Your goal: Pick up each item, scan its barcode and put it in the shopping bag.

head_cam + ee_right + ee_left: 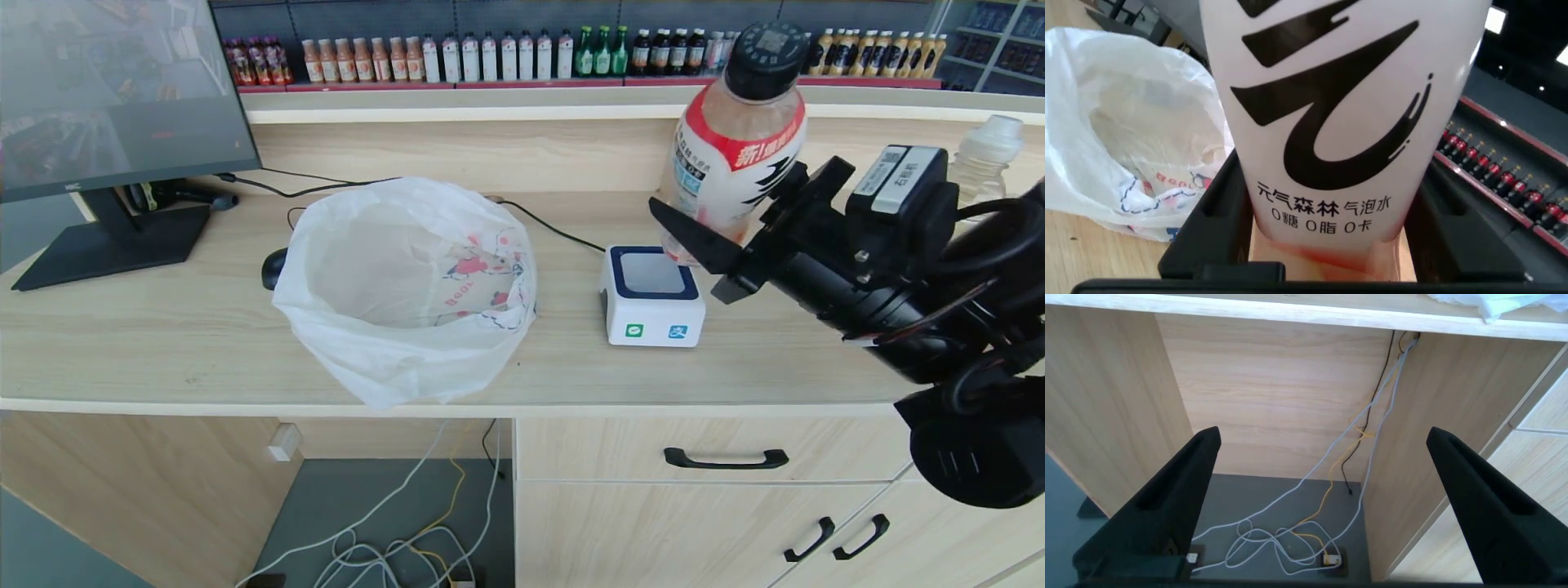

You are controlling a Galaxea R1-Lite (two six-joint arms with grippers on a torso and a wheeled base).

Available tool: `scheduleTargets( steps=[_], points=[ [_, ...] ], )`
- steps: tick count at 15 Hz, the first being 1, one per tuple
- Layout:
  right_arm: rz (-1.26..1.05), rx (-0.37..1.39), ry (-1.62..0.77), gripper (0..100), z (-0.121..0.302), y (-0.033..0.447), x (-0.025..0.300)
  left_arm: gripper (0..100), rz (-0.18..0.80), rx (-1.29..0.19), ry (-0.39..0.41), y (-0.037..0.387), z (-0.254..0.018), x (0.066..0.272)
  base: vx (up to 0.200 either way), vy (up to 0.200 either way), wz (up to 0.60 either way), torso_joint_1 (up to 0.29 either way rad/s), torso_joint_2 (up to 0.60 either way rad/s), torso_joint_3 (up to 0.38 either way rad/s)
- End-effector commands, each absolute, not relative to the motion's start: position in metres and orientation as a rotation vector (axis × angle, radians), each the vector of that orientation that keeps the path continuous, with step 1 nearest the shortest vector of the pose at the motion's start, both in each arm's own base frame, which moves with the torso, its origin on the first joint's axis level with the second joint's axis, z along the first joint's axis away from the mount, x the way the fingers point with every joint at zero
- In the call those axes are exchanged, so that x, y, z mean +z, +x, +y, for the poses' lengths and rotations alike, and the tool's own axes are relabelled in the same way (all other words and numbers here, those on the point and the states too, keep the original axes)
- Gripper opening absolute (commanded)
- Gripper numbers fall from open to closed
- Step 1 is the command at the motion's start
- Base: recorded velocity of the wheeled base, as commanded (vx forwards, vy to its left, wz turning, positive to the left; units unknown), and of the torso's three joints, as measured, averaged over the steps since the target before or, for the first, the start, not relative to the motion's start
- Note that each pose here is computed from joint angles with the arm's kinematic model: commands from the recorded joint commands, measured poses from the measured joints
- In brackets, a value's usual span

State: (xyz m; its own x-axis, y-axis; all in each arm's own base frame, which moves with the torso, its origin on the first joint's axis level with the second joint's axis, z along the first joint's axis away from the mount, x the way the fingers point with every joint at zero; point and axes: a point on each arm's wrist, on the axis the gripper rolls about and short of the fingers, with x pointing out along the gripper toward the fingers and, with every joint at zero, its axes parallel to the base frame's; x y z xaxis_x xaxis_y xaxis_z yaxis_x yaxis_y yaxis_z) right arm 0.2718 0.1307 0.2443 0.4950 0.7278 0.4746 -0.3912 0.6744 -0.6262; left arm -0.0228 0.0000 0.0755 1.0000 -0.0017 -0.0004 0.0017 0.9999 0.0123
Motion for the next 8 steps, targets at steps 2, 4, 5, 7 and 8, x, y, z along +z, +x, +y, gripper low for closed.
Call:
scheduleTargets(
  steps=[2, 4, 5, 7, 8],
  points=[
    [-0.682, 0.676, -0.309, 0, 0.129, 0.258, 0.236, 100, 0.0, -0.002, 0.012, -0.023, 0.0, 0.075, 0.0, 0.0, 0.0, 0.0, 0.0, 0.0],
    [-0.549, 0.666, -0.183, 0, 0.123, 0.246, 0.219, 100, 0.0, -0.002, 0.011, -0.023, 0.0, 0.075, 0.0, 0.0, 0.0, 0.0, 0.0, 0.0],
    [-0.523, 0.66, -0.161, 0, 0.122, 0.243, 0.215, 100, 0.0, -0.002, 0.011, -0.023, 0.0, 0.075, 0.0, 0.0, 0.0, 0.0, 0.0, 0.0],
    [-0.538, 0.625, -0.14, 0, 0.122, 0.245, 0.221, 100, 0.0, -0.002, 0.009, -0.023, 0.0, 0.075, 0.0, 0.0, 0.0, 0.0, 0.0, 0.0],
    [-0.547, 0.592, -0.117, 0, 0.127, 0.246, 0.225, 100, 0.0, -0.002, 0.009, -0.023, 0.0, 0.075, 0.0, 0.0, 0.0, 0.0, 0.0, 0.0]
  ],
)
